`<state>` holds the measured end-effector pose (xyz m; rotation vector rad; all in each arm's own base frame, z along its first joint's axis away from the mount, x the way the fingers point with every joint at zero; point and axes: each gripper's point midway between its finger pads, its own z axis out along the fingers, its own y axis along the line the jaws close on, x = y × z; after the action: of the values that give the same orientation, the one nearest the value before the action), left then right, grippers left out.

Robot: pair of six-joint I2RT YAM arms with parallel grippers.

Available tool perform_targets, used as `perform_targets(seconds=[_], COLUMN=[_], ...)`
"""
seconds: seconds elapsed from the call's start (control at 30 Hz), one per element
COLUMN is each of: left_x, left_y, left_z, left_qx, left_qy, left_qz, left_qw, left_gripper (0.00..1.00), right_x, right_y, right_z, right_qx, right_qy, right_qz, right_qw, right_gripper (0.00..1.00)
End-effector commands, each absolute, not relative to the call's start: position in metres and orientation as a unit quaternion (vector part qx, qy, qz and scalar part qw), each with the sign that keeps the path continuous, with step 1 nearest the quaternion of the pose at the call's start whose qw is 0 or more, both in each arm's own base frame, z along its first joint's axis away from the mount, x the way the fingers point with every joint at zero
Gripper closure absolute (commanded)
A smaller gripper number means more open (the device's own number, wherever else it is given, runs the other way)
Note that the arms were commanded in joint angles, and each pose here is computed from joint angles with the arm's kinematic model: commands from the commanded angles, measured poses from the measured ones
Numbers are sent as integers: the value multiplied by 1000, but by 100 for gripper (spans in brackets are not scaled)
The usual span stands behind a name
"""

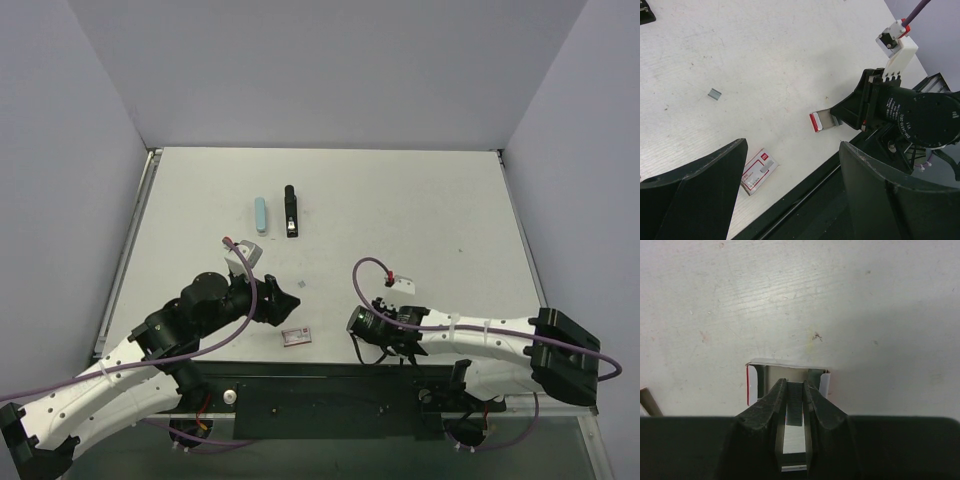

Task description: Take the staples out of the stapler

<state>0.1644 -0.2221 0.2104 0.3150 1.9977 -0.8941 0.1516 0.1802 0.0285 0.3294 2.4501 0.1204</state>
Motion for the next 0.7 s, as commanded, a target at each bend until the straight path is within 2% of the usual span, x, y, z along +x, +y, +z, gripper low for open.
perform_targets(seconds=[0.0,0.67], left_x=[165,163], left_y=[-225,-223], left_z=[222,220], left_qx=[133,136], left_qy=[796,796], left_qz=[-371,-370], left_qw=[459,460], left_gripper=[15,15], right_x=[152,158], right_y=[174,179], right_z=[24,32], right_qx=[144,160], right_qy=[930,920], right_qz=[15,12], right_qw=[338,357], right_gripper=[96,98])
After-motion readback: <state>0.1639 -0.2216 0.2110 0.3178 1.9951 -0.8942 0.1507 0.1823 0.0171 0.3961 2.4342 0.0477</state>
